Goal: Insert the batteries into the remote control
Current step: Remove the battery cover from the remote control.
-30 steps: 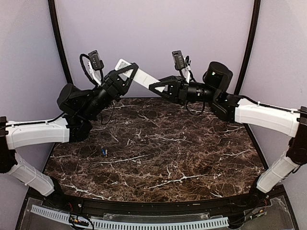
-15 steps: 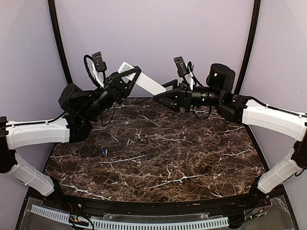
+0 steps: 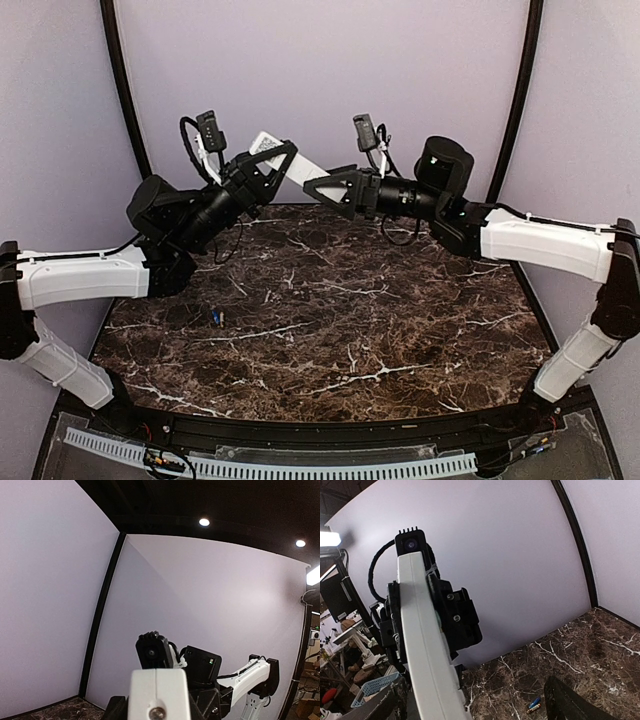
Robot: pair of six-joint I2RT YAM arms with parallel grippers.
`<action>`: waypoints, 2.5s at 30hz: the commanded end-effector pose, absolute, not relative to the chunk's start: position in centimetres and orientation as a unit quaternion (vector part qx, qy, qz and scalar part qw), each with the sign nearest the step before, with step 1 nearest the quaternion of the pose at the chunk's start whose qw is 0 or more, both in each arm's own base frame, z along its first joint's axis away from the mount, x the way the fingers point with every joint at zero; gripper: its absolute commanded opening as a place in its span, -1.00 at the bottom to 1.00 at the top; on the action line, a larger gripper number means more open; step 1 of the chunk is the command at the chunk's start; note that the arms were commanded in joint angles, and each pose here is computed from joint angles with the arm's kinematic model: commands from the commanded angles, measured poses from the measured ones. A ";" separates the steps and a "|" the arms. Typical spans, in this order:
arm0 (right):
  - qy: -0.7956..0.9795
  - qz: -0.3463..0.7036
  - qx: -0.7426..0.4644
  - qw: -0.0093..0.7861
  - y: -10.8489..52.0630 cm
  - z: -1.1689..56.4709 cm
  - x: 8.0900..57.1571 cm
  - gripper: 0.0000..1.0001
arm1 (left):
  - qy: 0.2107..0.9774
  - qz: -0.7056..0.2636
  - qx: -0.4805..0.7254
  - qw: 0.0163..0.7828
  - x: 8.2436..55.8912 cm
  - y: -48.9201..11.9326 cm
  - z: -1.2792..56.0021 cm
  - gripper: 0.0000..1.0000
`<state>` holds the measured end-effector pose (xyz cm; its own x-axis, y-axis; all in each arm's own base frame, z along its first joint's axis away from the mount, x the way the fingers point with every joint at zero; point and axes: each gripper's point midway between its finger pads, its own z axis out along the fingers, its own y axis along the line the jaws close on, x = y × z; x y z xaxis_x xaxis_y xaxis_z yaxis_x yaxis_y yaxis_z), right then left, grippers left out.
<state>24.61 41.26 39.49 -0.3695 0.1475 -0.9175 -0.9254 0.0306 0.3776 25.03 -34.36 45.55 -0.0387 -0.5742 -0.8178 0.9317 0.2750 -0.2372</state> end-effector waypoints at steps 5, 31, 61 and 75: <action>0.523 0.642 -0.327 0.455 42.1 42.3 25.3 0.48 | 0.427 -0.571 0.198 0.673 24.6 -33.7 46.2 -1.00; 0.548 0.564 -0.408 0.463 39.9 39.3 23.3 -0.33 | 0.417 -0.571 0.210 0.676 23.7 -33.2 47.2 -1.00; 0.618 0.543 -0.388 0.415 36.4 38.3 22.2 0.19 | 0.416 -0.572 0.208 0.676 23.6 -33.1 47.3 -1.00; 0.609 0.559 -0.384 0.411 36.4 38.9 22.3 -0.38 | 0.416 -0.575 0.211 0.672 23.5 -33.2 47.4 -1.00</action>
